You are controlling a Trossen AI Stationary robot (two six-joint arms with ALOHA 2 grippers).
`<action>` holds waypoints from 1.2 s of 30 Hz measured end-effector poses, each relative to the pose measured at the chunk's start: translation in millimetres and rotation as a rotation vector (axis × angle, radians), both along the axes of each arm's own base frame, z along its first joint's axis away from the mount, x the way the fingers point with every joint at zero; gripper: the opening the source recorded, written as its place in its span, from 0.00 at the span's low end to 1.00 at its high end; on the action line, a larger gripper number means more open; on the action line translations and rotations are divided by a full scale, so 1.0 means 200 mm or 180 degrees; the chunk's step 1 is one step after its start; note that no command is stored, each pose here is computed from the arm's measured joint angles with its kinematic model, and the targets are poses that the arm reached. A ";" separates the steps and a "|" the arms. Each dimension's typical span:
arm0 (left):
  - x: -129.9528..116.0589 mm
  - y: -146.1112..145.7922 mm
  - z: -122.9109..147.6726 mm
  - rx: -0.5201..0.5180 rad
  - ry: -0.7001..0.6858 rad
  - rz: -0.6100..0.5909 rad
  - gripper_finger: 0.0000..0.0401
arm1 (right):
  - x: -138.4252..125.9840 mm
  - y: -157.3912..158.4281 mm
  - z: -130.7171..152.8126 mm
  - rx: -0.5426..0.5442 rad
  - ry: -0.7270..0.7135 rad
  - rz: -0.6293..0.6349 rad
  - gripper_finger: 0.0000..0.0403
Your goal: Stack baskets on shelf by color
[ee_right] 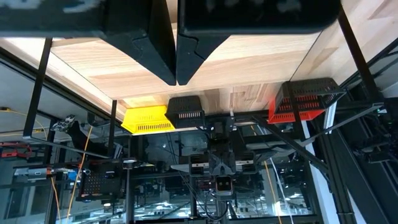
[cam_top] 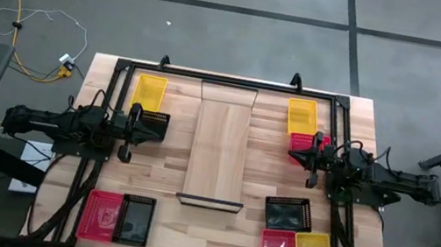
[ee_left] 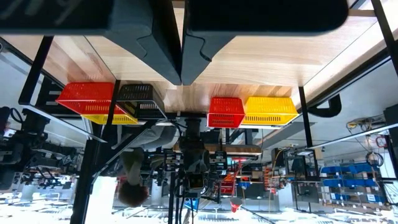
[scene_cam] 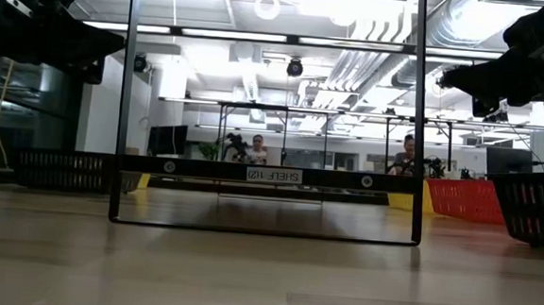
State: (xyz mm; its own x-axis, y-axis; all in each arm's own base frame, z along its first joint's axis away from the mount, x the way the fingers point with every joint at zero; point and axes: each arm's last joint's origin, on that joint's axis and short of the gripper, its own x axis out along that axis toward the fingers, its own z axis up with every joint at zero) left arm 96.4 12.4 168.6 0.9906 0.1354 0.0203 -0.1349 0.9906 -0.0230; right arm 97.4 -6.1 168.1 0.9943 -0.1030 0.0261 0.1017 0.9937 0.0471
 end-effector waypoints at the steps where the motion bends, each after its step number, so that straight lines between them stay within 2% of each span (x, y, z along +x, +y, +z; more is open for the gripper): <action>1: 0.00 0.00 0.00 -0.0001 -0.0001 0.0002 0.00 | 0.00 0.00 0.00 0.0000 -0.0001 -0.0013 0.00; 6: 0.00 0.00 0.00 0.0000 0.0000 0.0002 0.00 | 0.00 0.00 0.02 0.0329 -0.0172 -0.0079 0.00; 8: 0.00 0.00 0.00 0.0000 0.0000 0.0001 0.00 | -0.01 -0.02 0.08 0.0348 -0.0568 -0.0316 0.00; 12: 0.00 0.00 0.00 0.0000 0.0000 0.0001 0.00 | -0.05 -0.04 0.20 0.0622 -0.1480 -0.0747 0.00; 14: 0.00 0.00 0.00 0.0000 -0.0001 0.0001 0.00 | -0.05 -0.04 0.23 0.0566 -0.1540 -0.0880 0.00; 17: 0.00 0.00 0.00 -0.0001 0.0000 0.0001 0.00 | -0.01 -0.05 0.33 0.0521 -0.1304 -0.1015 0.00; 20: 0.00 0.00 0.00 0.0000 0.0001 0.0001 0.00 | 0.07 -0.07 0.40 0.0555 -0.0745 -0.1560 0.03; 22: 0.00 0.00 0.00 0.0000 0.0000 0.0001 0.00 | 0.13 -0.09 0.44 0.0505 -0.0251 -0.1922 0.08; 25: 0.00 0.00 0.00 -0.0001 0.0001 0.0001 0.00 | 0.22 -0.14 0.45 0.0626 0.0412 -0.2275 0.19; 29: 0.00 0.00 0.00 -0.0001 0.0000 0.0001 0.00 | 0.32 -0.24 0.40 0.0855 0.1115 -0.2750 0.37; 31: 0.00 0.00 0.00 0.0000 0.0001 0.0000 0.00 | 0.36 -0.30 0.36 0.1078 0.1381 -0.2905 0.45; 34: 0.00 0.00 0.00 0.0000 0.0001 0.0000 0.00 | 0.41 -0.40 0.26 0.1372 0.1751 -0.2983 0.54; 36: 0.00 0.00 0.00 -0.0001 0.0000 0.0001 0.00 | 0.43 -0.46 0.20 0.1518 0.1832 -0.3141 0.57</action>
State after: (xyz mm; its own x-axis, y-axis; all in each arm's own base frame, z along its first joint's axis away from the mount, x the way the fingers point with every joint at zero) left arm 96.4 12.4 168.6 0.9905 0.1357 0.0202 -0.1353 0.9905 -0.0231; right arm 183.5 -98.9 208.0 0.3404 -0.6939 -0.6346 0.9227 0.3762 0.0836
